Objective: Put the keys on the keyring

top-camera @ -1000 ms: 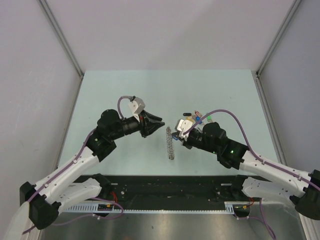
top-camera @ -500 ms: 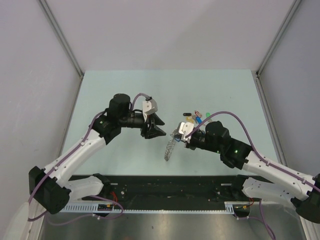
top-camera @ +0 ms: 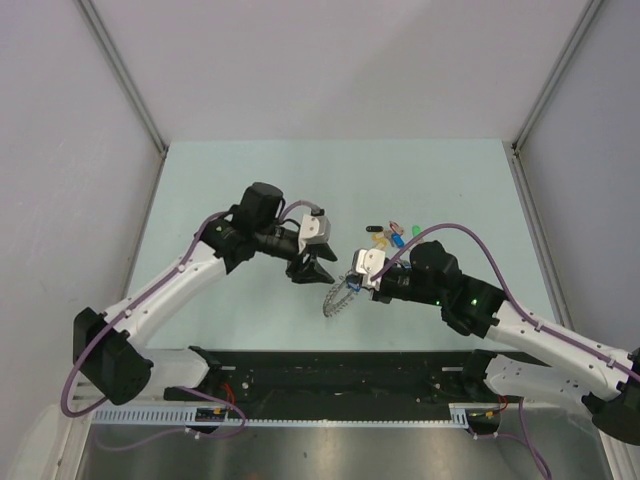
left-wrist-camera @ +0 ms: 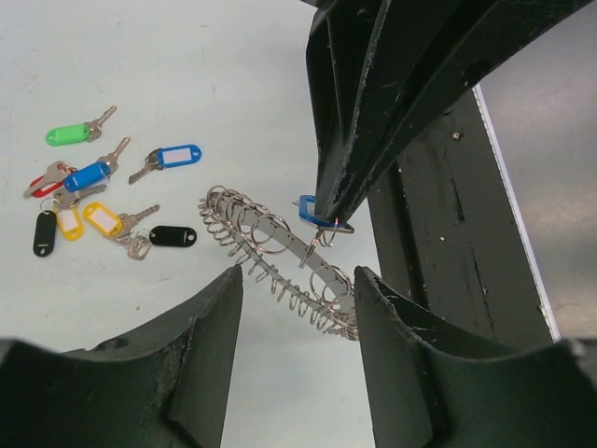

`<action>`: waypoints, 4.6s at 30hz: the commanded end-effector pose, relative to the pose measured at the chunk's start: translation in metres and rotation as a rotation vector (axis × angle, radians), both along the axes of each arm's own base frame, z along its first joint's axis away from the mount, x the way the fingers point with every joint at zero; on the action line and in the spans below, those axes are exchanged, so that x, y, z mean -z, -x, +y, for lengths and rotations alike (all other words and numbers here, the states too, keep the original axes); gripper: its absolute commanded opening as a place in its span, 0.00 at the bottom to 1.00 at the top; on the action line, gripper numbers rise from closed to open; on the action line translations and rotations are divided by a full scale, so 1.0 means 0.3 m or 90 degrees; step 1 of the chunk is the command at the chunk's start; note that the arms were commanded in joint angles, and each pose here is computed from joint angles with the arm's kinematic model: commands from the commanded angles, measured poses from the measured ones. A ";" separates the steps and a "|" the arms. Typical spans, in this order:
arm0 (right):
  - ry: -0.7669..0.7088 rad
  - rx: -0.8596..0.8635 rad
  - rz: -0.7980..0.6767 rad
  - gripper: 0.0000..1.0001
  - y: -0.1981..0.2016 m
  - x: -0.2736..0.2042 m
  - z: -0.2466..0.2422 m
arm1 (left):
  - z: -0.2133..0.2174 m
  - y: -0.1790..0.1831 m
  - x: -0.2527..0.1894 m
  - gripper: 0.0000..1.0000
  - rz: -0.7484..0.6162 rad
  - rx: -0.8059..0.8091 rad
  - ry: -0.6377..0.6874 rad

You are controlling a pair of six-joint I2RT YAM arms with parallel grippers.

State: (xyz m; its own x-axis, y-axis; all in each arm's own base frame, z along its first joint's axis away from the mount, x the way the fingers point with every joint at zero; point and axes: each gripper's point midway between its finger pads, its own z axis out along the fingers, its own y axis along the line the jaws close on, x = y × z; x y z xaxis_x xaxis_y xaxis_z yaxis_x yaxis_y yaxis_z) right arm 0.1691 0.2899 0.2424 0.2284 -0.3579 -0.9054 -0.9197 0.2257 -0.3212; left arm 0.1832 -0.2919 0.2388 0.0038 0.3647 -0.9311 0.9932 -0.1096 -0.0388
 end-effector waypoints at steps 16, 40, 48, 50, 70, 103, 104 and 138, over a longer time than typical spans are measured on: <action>-0.048 -0.022 -0.044 0.00 0.012 -0.137 0.034 | -0.039 0.127 0.028 0.25 0.044 0.143 -0.016; -0.015 0.052 -0.004 0.00 -0.001 -0.076 -0.038 | -0.061 0.040 -0.099 0.00 0.042 -0.049 0.064; -0.056 0.044 0.006 0.00 0.007 -0.080 0.001 | -0.069 0.006 -0.155 0.01 0.044 -0.117 0.119; -0.073 0.038 0.013 0.00 0.014 -0.080 0.017 | -0.067 -0.003 -0.172 0.00 0.036 -0.129 0.135; -0.098 0.150 0.025 0.00 -0.071 -0.033 -0.027 | -0.037 -0.004 -0.231 0.00 0.017 -0.183 0.197; -0.166 0.151 0.041 0.43 -0.081 -0.100 -0.032 | -0.009 -0.072 -0.183 0.00 0.020 -0.276 0.194; -0.167 0.156 0.043 0.46 -0.082 -0.100 -0.038 | -0.004 -0.078 -0.175 0.00 0.019 -0.287 0.192; -0.245 0.339 0.118 0.94 -0.177 -0.125 -0.178 | 0.271 -0.236 -0.028 0.00 0.039 -0.561 0.138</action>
State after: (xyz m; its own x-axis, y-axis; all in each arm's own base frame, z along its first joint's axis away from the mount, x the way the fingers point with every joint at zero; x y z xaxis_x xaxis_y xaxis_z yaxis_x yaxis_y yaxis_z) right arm 0.2207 0.2342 0.2599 -0.0510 -0.1454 -0.9881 -0.7010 0.7099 -0.0683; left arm 0.2520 -0.2133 0.2288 -0.2885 0.0738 -0.9546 0.7221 0.6715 -0.1663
